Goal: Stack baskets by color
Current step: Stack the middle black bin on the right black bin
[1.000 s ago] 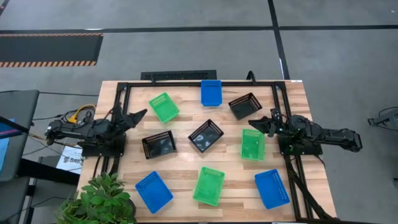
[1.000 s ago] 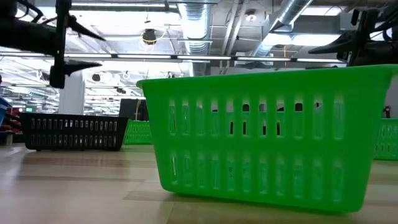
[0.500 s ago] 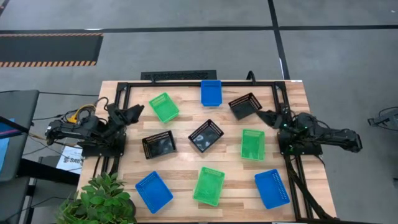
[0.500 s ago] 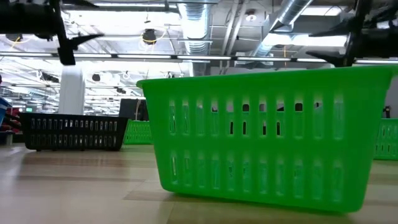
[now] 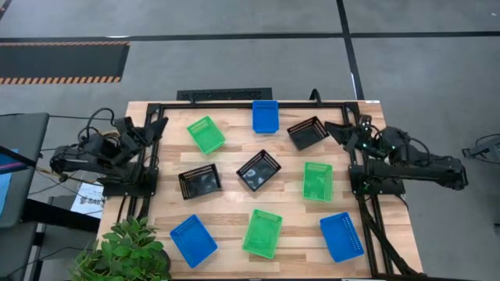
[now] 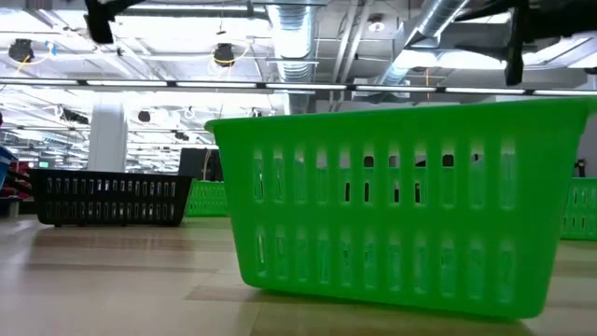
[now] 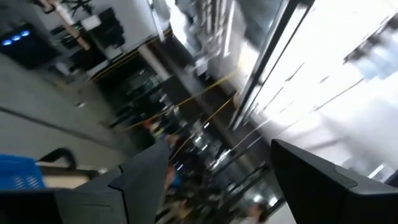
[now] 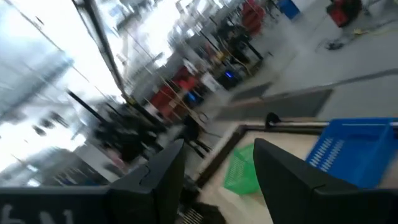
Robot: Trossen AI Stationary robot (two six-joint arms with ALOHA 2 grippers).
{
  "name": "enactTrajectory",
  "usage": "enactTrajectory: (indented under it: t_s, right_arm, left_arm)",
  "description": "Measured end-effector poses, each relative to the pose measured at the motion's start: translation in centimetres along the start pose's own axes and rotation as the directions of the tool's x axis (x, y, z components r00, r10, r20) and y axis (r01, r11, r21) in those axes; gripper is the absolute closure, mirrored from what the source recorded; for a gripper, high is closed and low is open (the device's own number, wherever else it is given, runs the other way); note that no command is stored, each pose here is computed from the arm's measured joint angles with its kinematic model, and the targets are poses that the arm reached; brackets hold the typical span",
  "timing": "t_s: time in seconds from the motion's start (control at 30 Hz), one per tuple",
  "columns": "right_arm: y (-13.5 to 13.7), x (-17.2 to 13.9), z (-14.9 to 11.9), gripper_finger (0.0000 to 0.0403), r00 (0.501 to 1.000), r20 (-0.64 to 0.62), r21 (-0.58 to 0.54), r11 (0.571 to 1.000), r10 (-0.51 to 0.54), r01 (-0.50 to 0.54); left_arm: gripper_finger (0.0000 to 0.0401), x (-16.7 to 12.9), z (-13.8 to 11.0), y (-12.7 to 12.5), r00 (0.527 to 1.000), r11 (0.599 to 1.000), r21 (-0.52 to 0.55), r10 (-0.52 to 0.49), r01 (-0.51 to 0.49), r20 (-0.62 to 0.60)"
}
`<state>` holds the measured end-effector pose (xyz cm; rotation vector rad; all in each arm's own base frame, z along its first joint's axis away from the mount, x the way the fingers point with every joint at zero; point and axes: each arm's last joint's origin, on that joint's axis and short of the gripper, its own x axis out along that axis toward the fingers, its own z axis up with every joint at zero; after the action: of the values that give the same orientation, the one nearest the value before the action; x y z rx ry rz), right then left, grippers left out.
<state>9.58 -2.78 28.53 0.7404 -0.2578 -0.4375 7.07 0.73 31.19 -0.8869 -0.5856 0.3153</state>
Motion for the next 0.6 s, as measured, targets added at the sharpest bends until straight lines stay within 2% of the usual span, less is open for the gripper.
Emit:
enactTrajectory:
  t_s: [0.13,0.27,0.4,0.6]
  right_arm:
    - [1.4,1.7,0.7,0.0188,0.98,-0.143,-0.074,0.988,-0.141,0.132]
    - [2.6,3.8,1.1,0.0188,0.921,-0.271,-0.156,0.957,-0.279,0.244]
    - [3.2,6.3,0.6,0.0189,0.811,-0.405,-0.236,0.905,-0.422,0.353]
    - [2.9,9.5,-1.0,0.02,0.59,-0.597,-0.303,0.834,-0.543,0.461]
  left_arm:
    - [0.0131,1.5,0.5,-2.0,0.987,0.992,0.085,0.104,-0.094,-0.12]
    - [0.0131,2.8,0.5,-3.4,0.933,0.956,0.191,0.266,-0.223,-0.241]
    - [0.0131,3.6,0.3,-4.1,0.83,0.902,0.262,0.422,-0.344,-0.363]
    - [0.0131,3.8,-1.1,-3.6,0.622,0.819,0.351,0.573,-0.454,-0.533]
